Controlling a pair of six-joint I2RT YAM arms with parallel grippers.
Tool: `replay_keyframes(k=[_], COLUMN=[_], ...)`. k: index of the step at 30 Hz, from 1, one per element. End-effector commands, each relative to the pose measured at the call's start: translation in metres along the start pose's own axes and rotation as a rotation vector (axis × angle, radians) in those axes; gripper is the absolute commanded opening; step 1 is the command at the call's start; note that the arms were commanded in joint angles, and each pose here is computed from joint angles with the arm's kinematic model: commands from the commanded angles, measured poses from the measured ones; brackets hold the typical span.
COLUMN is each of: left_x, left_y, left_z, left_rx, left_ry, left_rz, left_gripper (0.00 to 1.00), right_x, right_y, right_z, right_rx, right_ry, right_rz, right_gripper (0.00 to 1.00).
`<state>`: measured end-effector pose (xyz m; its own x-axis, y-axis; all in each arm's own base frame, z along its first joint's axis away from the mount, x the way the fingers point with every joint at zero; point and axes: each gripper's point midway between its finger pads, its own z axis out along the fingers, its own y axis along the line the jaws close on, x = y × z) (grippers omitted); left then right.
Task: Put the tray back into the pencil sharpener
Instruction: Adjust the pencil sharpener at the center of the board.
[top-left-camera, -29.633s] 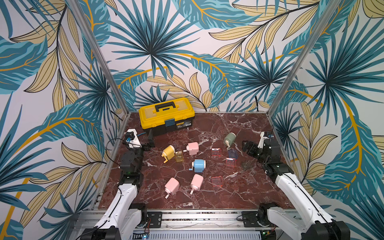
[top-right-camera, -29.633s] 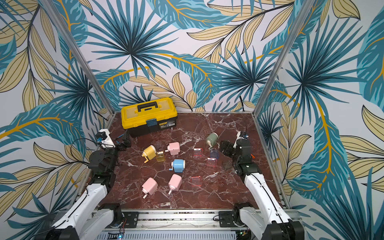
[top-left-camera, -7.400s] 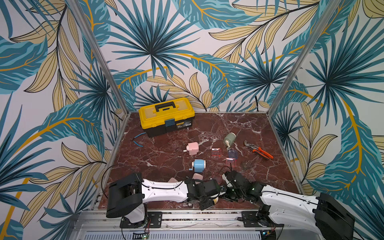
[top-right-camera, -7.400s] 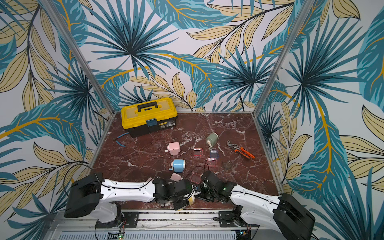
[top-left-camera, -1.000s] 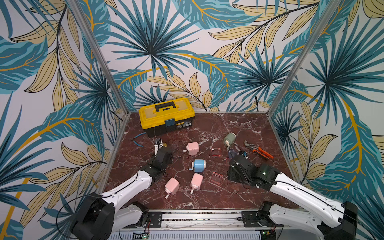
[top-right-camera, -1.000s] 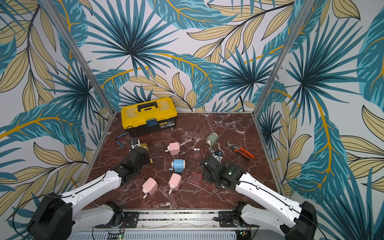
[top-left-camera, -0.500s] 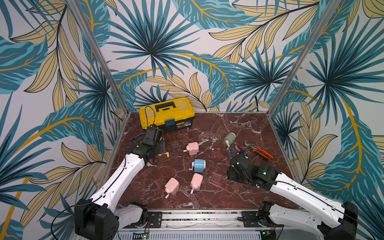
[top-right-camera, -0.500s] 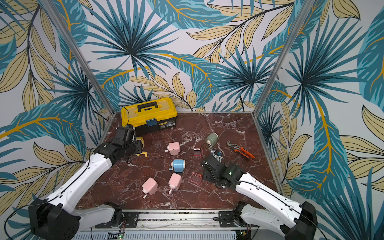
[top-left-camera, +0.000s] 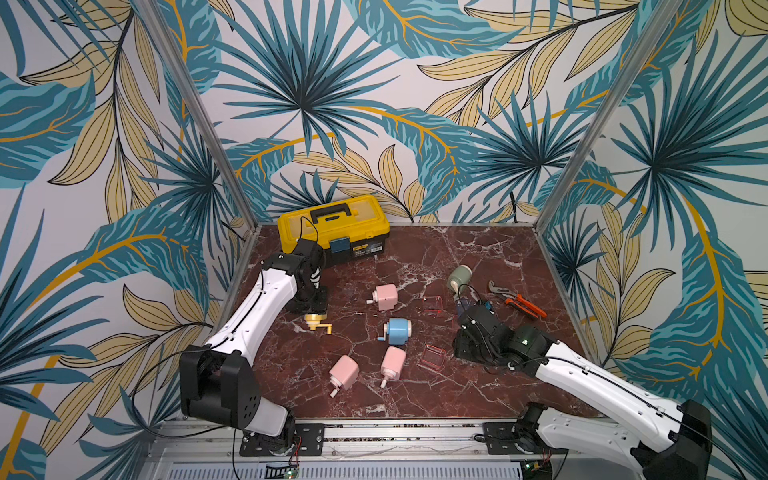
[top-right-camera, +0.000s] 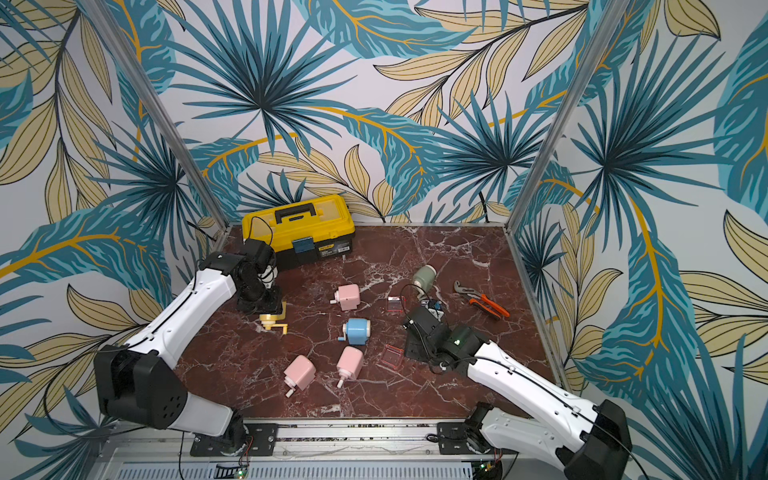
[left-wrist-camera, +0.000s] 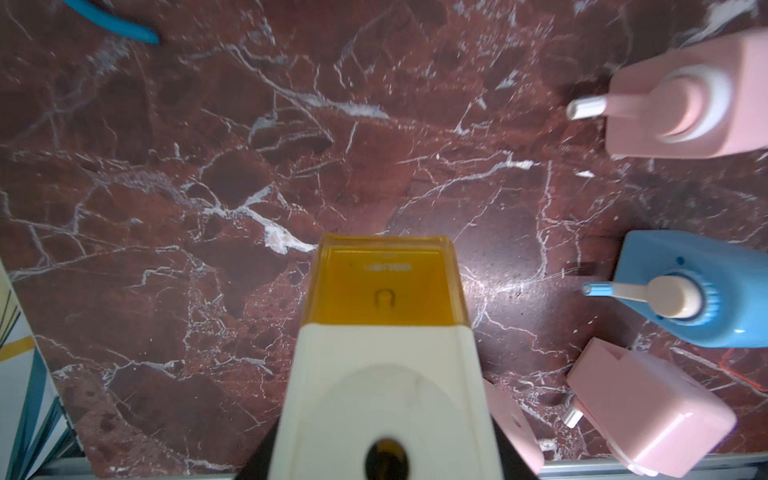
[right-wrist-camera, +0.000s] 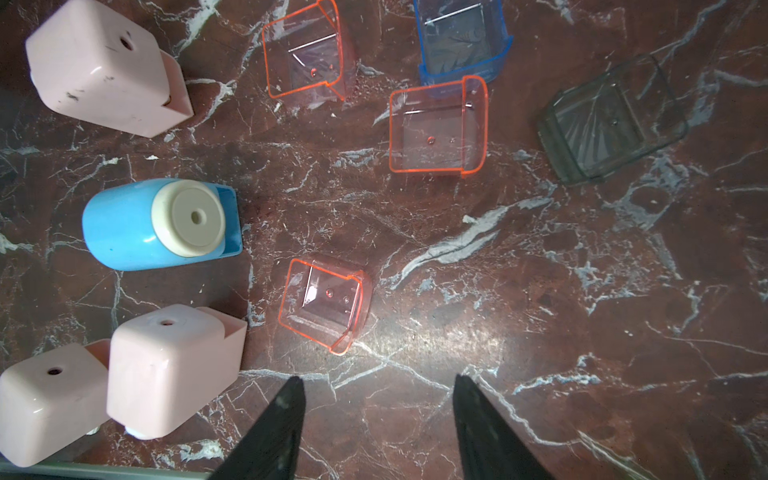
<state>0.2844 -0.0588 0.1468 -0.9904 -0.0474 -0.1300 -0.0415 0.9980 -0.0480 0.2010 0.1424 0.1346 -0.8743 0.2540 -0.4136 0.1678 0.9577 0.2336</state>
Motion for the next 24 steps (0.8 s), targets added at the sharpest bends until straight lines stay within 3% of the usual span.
replay_keyframes(k=[1,13,24], left_x=[0.0,-0.024,-0.027], left_y=[0.004,-0.004,0.0], left_z=[0.003,0.049,0.065], left_rx=[-0.013,0.024,0.026], left_ry=[0.055,0.229,0.316], left_rz=[0.027,0.054,0.06], left_gripper=[0.0,0.0,0.05], right_x=[-0.004,-0.008,-0.012], right_y=[0.004,0.001,0.003], right_z=[0.0,0.006,0.013], right_rx=[-0.014,-0.008,-0.01], right_ry=[0.002,0.027,0.056], right_rz=[-0.017,-0.016,-0.019], right_gripper=[0.59,0.59,0.59])
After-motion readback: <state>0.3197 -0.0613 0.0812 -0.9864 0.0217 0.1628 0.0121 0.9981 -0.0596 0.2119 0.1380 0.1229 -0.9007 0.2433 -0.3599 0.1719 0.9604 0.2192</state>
